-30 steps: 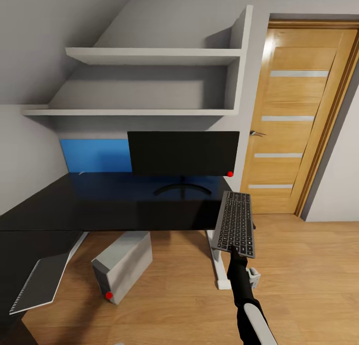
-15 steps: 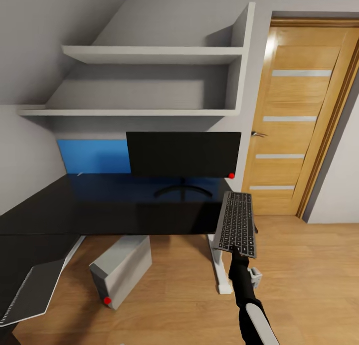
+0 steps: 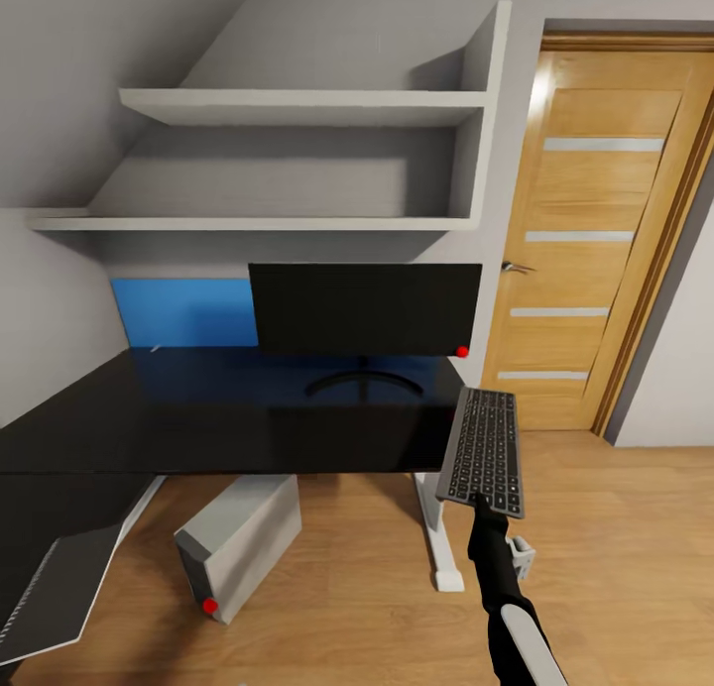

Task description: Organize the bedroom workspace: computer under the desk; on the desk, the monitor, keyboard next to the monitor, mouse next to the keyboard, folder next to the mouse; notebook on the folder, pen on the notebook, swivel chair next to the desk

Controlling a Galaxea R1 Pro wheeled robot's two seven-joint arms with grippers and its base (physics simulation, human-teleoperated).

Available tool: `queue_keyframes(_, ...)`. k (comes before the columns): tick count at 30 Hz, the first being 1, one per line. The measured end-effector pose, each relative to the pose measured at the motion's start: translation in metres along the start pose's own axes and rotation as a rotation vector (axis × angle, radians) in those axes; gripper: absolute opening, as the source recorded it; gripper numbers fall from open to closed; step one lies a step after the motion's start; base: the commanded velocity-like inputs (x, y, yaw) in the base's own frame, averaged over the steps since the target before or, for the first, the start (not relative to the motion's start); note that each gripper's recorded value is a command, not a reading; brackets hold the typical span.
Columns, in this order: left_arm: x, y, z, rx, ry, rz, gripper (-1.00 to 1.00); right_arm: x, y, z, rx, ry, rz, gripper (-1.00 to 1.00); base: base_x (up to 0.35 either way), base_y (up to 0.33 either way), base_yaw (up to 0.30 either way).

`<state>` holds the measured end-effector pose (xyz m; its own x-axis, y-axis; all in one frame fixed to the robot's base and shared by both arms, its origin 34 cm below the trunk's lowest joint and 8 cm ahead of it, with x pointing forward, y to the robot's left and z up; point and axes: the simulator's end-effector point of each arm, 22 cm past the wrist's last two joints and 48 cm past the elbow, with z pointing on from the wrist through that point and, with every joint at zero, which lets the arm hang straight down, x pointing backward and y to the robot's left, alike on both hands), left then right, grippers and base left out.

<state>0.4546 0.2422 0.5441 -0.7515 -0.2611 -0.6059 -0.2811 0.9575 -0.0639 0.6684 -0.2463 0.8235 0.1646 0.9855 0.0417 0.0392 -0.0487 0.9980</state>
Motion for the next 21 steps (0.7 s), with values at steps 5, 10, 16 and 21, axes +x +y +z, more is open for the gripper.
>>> queue_keyframes(5, -0.0001, 0.0000, 0.0001, 0.000, 0.000, 0.000, 1.00, 0.0002, -0.0010, 0.0000, 0.004, 0.001, 0.000, -1.00, 0.043, 0.105, 0.000)
queue_keyframes(10, -0.0001, -0.0001, 0.0001, 0.000, 0.000, 0.000, 1.00, 0.0003, -0.0011, 0.0001, 0.005, 0.001, 0.000, -1.00, 0.039, 0.094, 0.000)
queue_keyframes(16, 0.0002, 0.0001, 0.0001, 0.000, 0.000, 0.000, 1.00, 0.0003, -0.0013, 0.0001, 0.006, 0.001, -0.001, -1.00, 0.003, 0.133, 0.000)
queue_keyframes(21, -0.0018, -0.0016, -0.0001, 0.004, -0.004, -0.001, 1.00, -0.0003, -0.0015, 0.0002, 0.006, 0.000, -0.002, -1.00, 0.000, 0.026, 0.000)
